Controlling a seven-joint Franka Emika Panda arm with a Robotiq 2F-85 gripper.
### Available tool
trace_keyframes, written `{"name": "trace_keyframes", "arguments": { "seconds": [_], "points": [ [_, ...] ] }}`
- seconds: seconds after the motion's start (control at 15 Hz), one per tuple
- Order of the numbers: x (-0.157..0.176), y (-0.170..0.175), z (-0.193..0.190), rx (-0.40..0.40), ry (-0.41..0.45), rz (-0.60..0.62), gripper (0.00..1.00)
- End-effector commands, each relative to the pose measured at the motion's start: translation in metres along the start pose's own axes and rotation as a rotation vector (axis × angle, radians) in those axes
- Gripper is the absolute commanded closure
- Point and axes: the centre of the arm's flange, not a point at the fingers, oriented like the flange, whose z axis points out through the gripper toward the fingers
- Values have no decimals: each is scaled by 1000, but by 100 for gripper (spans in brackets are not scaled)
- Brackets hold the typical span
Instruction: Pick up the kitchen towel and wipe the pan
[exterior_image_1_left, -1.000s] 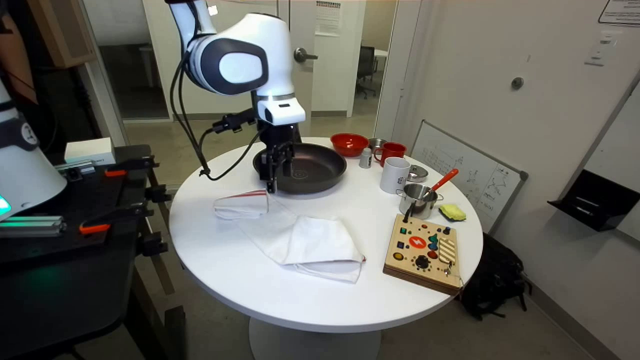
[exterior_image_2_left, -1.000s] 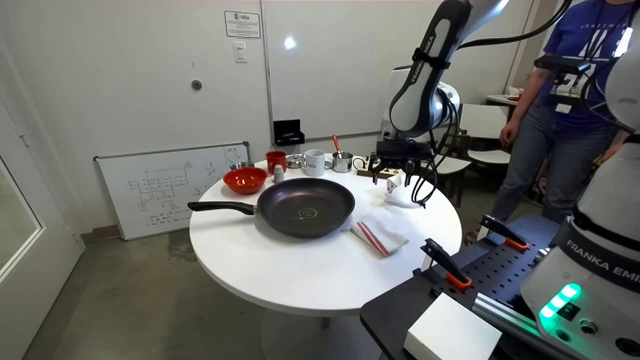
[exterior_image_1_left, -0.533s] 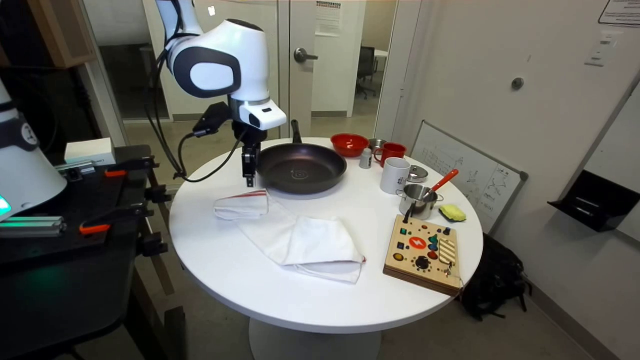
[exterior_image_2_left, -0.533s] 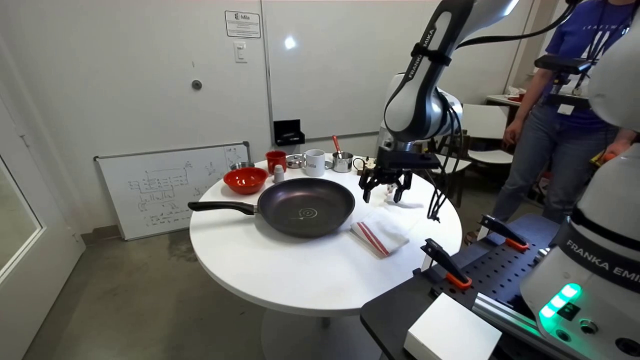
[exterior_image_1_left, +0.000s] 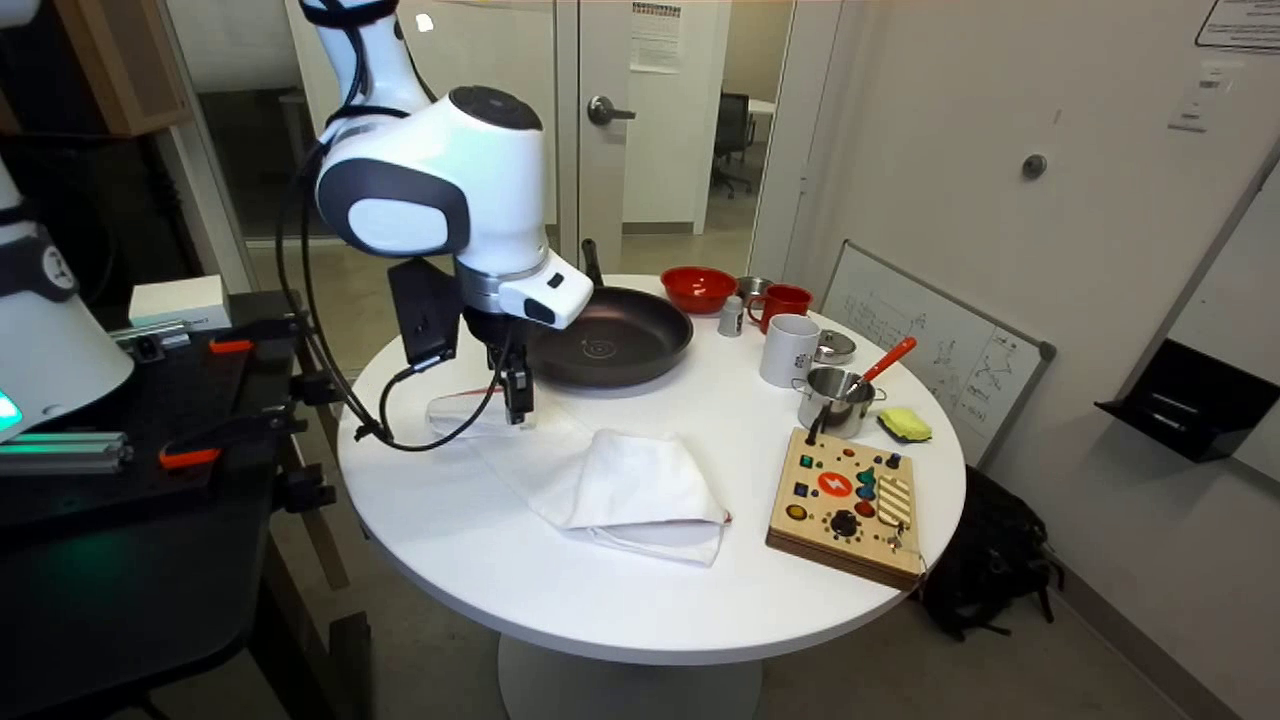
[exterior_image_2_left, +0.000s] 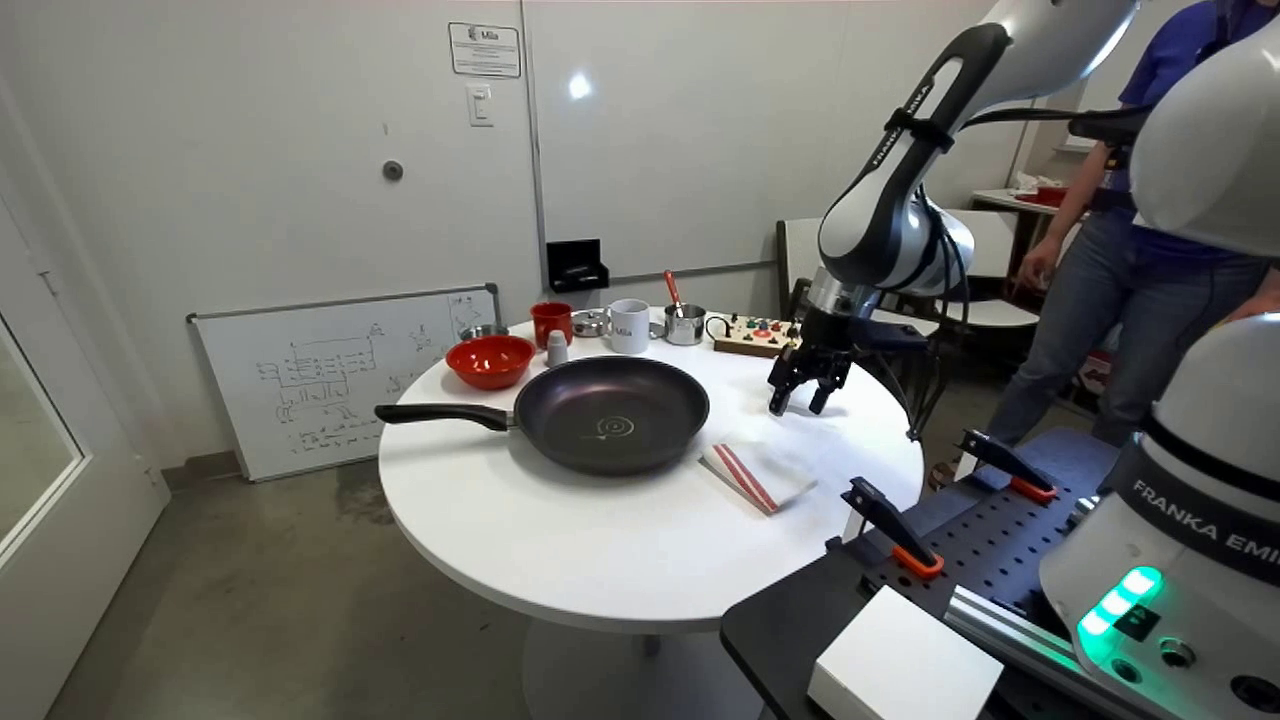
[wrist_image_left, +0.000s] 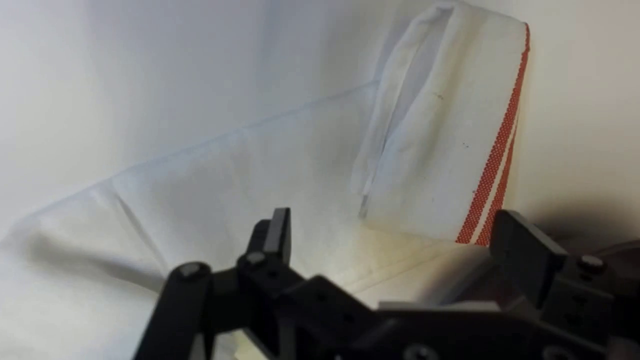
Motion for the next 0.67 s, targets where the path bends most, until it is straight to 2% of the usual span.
{"name": "trace_keyframes", "arguments": {
  "seconds": [0.0,0.27,0.6],
  "points": [
    [7,2,5,115,-15,-163,0],
    [10,-18,1,224,-63,-348,0],
    [2,-25,11,360,-212,-550,0]
  ]
}}
